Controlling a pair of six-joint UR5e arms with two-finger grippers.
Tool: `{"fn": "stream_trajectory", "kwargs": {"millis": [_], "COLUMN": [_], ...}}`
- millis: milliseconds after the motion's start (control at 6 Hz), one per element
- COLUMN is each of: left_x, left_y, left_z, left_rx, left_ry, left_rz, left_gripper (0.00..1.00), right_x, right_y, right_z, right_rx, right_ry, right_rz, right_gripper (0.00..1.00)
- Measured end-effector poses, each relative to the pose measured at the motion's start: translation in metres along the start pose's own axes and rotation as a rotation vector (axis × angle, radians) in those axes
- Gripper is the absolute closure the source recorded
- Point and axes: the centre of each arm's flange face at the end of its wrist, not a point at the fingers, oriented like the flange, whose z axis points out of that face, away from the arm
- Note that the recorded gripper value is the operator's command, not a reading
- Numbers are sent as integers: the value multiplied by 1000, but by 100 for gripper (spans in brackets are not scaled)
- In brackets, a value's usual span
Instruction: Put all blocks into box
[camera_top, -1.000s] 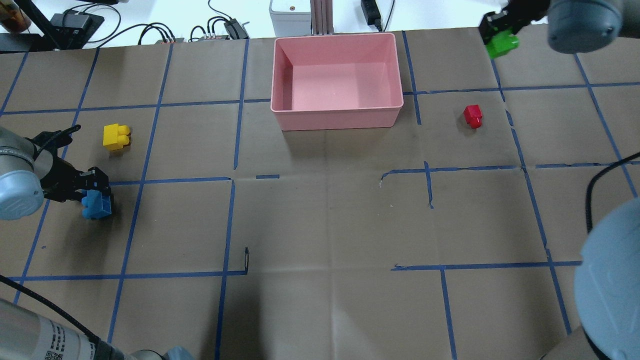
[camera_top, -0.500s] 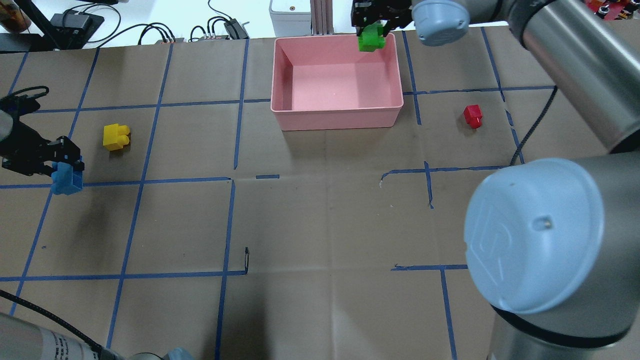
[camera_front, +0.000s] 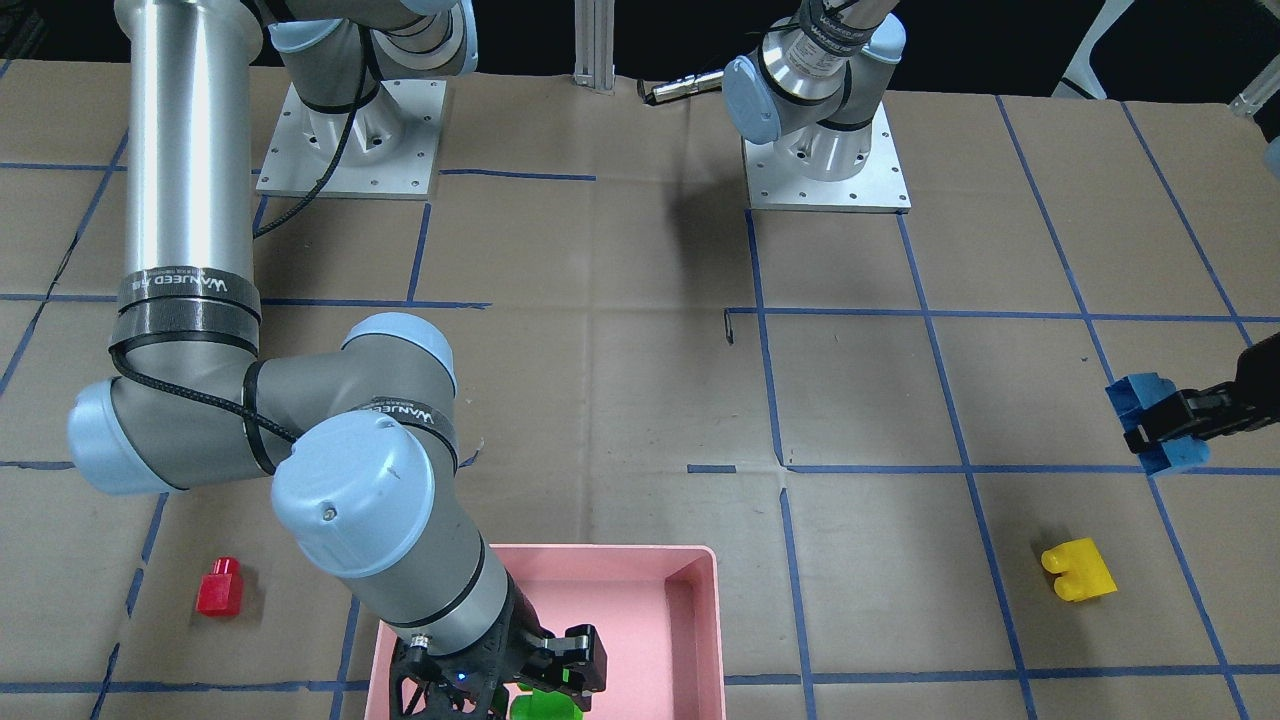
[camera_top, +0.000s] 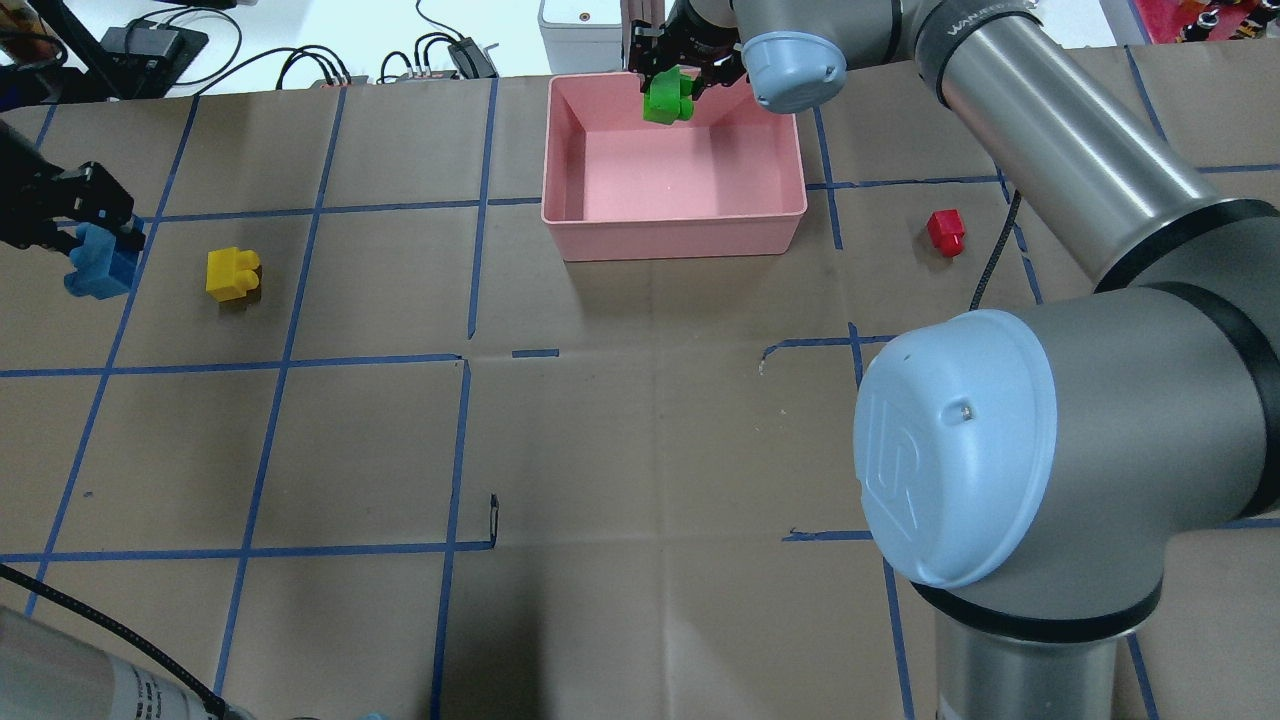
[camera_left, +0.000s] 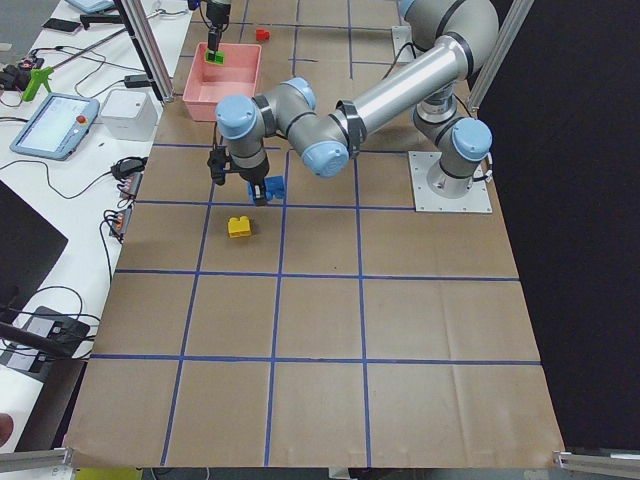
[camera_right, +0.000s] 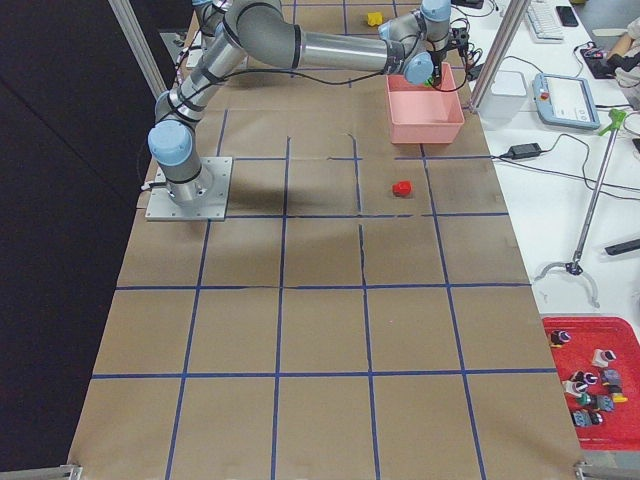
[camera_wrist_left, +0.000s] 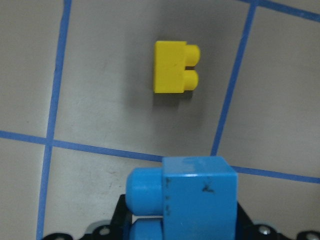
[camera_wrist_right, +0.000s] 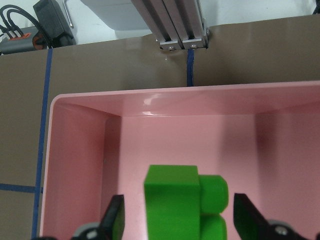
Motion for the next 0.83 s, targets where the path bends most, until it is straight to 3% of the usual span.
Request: {"fn": "stream_trajectory", "kwargs": {"millis": [333,500,667,833], "left_x": [110,173,239,304], "left_y": [-37,-49,-57,-64], "left_z": [-29,-40,-41,-33], "left_rx": [-2,-1,2,10], "left_ry": [-11,-16,-17,-19], "left_rz": [179,265,329,372], "left_gripper": [69,69,69,69], "right_x": [4,31,87,156], "right_y": [0,-7,-19,-23], "right_z": [-2,-15,-41,-66], "right_rx": [-1,10,-8,-70], "right_ry": [15,86,208,288], "right_rz": [-4,-36,-92,-141], "right_gripper": [0,0,0,0]}}
